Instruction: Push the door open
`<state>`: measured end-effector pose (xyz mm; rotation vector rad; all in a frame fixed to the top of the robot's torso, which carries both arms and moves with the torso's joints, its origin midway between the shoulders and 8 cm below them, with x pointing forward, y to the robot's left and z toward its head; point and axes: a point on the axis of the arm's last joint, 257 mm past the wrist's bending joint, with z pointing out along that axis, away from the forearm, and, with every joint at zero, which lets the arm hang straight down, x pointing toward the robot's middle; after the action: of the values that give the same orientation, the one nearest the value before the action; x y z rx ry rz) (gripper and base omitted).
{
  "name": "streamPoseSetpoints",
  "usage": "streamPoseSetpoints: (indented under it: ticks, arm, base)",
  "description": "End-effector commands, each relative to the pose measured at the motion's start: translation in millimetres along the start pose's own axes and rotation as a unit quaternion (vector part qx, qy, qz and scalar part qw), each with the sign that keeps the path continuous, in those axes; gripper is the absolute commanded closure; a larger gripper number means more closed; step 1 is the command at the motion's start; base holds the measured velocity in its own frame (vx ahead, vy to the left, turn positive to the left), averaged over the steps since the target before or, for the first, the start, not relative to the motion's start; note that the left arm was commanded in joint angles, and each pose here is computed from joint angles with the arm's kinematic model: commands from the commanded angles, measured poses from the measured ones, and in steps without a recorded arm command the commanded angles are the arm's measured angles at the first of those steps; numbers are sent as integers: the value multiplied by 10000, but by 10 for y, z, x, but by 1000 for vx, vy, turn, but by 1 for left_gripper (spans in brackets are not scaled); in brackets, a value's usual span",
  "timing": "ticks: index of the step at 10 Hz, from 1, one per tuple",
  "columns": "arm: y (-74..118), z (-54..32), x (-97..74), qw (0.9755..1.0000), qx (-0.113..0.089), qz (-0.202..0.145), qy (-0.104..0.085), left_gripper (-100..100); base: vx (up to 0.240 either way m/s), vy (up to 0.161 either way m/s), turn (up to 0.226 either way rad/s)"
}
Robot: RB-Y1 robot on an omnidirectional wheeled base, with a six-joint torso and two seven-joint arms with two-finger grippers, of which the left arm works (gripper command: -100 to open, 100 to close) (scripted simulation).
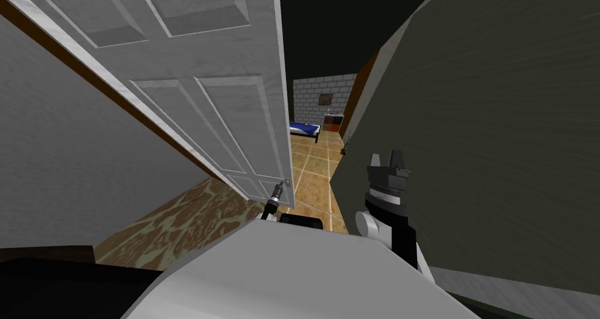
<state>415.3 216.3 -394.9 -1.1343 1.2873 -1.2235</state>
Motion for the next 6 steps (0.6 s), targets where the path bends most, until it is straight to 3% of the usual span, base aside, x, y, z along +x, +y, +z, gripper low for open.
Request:
streamPoseSetpoints:
  ticks: [1,6]
  arm:
    - [1,-10,23,10000,-16,-22,17,-100]
    - [-33,-40,141,9998,3,-204,31,-100]
  base:
    - [-130,-11,-1]
    - [-204,-31,24]
